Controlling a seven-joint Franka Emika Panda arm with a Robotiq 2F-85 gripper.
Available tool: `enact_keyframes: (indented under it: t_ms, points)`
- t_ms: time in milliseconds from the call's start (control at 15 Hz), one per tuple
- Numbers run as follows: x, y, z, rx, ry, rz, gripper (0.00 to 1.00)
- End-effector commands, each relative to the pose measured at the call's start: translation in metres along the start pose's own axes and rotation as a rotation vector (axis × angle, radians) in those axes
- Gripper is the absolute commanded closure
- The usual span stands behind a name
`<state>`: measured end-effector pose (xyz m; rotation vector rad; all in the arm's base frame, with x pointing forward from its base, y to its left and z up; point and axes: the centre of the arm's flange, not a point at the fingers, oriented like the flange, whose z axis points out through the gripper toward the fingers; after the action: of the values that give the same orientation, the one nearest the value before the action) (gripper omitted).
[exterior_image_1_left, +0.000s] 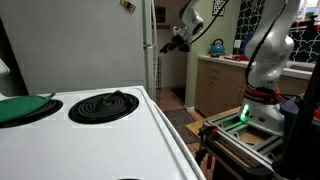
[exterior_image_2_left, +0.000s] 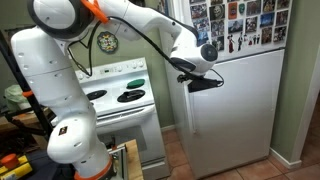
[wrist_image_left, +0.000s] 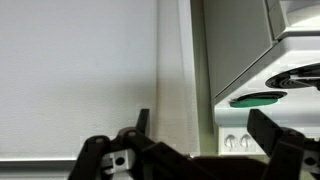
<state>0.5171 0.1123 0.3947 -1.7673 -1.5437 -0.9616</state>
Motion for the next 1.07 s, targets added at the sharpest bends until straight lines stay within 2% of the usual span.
enact_keyframes:
  t_ms: [0, 600, 733, 800, 867, 1000]
  points:
    - [-0.001, 0.011, 0.018, 0.028, 0.054, -0.015, 0.00]
    - [-0.001, 0.035, 0.034, 0.026, 0.106, -0.041, 0.00]
    - [-0.001, 0.037, 0.038, 0.036, 0.114, -0.039, 0.09]
    - [-0.001, 0.037, 0.039, 0.044, 0.119, -0.038, 0.28]
    - [-0.001, 0.038, 0.040, 0.051, 0.124, -0.038, 0.29]
    - [-0.001, 0.039, 0.042, 0.062, 0.129, -0.039, 0.47]
